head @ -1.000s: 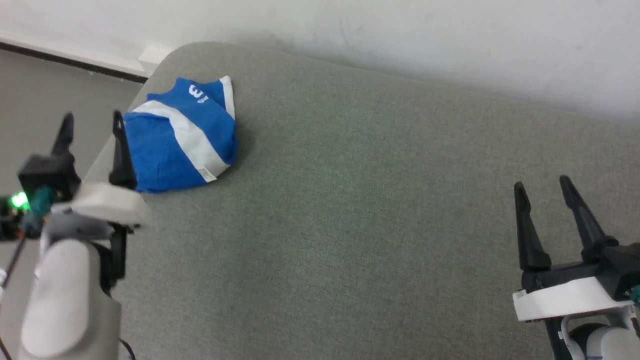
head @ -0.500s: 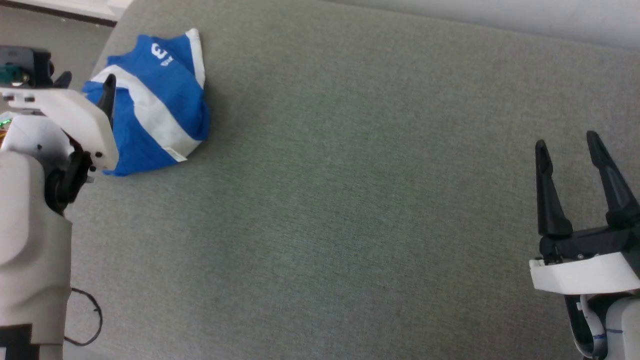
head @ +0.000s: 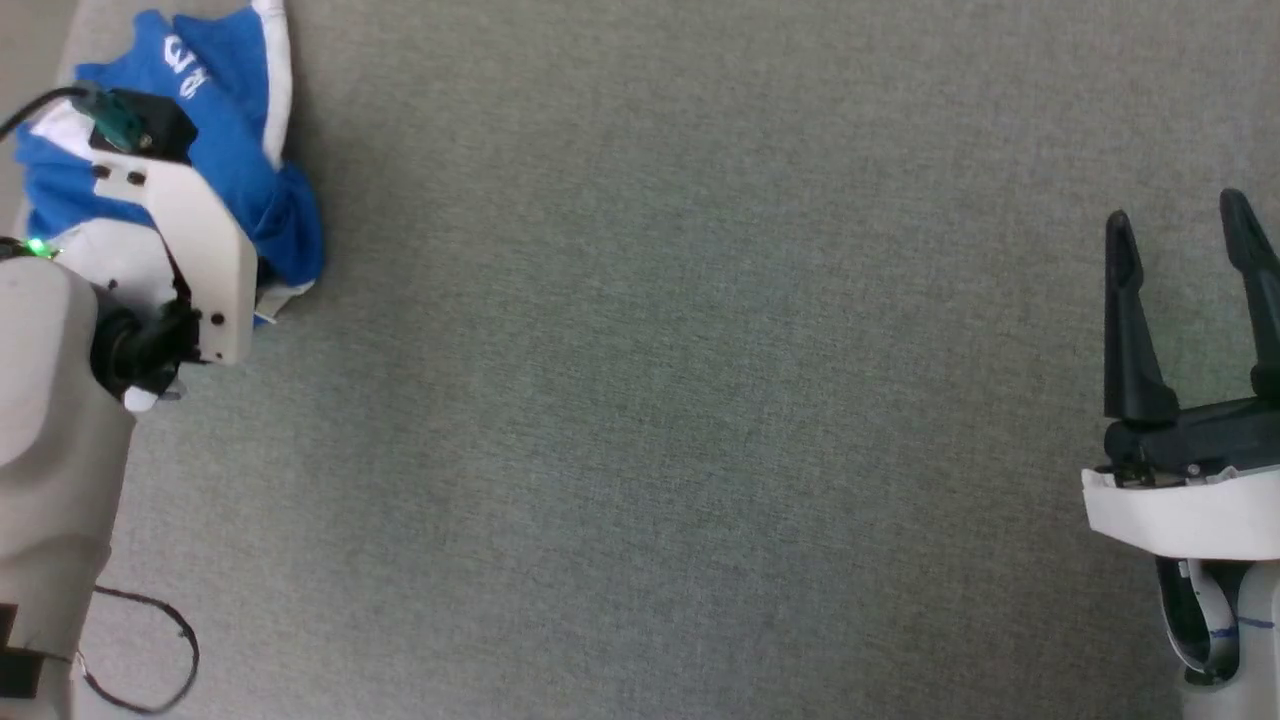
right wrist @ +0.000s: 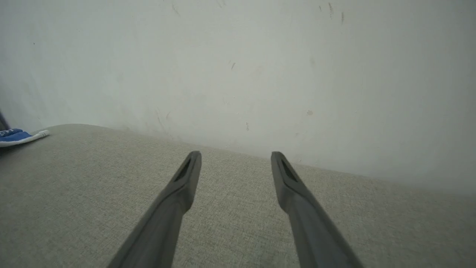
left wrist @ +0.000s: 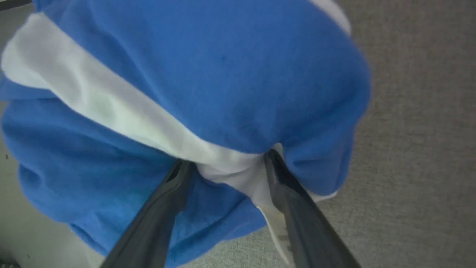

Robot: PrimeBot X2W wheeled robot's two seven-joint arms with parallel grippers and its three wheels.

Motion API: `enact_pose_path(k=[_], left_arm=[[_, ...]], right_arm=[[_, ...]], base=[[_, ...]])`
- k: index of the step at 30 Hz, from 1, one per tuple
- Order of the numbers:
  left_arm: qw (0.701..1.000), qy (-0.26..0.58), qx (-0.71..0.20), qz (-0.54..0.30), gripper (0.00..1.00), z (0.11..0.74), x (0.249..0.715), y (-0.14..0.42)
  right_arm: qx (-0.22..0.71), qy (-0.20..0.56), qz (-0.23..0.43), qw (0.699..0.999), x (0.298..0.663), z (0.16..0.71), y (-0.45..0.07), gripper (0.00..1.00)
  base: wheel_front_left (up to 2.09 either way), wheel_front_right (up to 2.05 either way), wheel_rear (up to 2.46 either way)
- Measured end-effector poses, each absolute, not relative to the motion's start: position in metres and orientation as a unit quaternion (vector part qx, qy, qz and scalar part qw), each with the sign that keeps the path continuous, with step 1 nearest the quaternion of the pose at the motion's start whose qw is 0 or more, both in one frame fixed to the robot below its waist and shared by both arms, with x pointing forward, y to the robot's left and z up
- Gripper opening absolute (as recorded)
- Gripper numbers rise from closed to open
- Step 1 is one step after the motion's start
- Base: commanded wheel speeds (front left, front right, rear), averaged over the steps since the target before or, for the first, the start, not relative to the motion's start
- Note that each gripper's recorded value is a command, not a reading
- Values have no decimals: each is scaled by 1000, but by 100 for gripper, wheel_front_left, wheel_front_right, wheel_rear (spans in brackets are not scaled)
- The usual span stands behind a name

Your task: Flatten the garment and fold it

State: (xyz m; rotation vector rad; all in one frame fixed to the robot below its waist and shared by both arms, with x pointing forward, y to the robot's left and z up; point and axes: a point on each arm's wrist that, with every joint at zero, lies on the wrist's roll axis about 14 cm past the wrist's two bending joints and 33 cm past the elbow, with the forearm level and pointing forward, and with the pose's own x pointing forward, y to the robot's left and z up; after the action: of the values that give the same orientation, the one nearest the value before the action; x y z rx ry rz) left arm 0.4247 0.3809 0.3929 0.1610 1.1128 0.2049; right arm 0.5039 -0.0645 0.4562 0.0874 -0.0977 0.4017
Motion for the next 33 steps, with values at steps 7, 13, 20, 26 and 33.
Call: enact_pose_path(k=[7,13,20,26,33], left_arm=[[822,554,94,91,0,385,430,388],[849,498,147,100,0,436,442,411],[915,346,208,28,0,527,478,366],[935,240,247,-87,0,581,488,278],[925,156,250,-238,0,597,495,155]], right_arm=[[51,-45,200,978,506,447,-62,100],[64,-66,201,975,501,468,-55,100],[66,-89,200,973,482,501,-52,100],[55,-110,186,975,461,530,-66,100],[53,-134,136,980,444,554,-106,100]], base=[[0,0,0],[0,0,0],[0,0,0],[0,0,0],[0,0,0]])
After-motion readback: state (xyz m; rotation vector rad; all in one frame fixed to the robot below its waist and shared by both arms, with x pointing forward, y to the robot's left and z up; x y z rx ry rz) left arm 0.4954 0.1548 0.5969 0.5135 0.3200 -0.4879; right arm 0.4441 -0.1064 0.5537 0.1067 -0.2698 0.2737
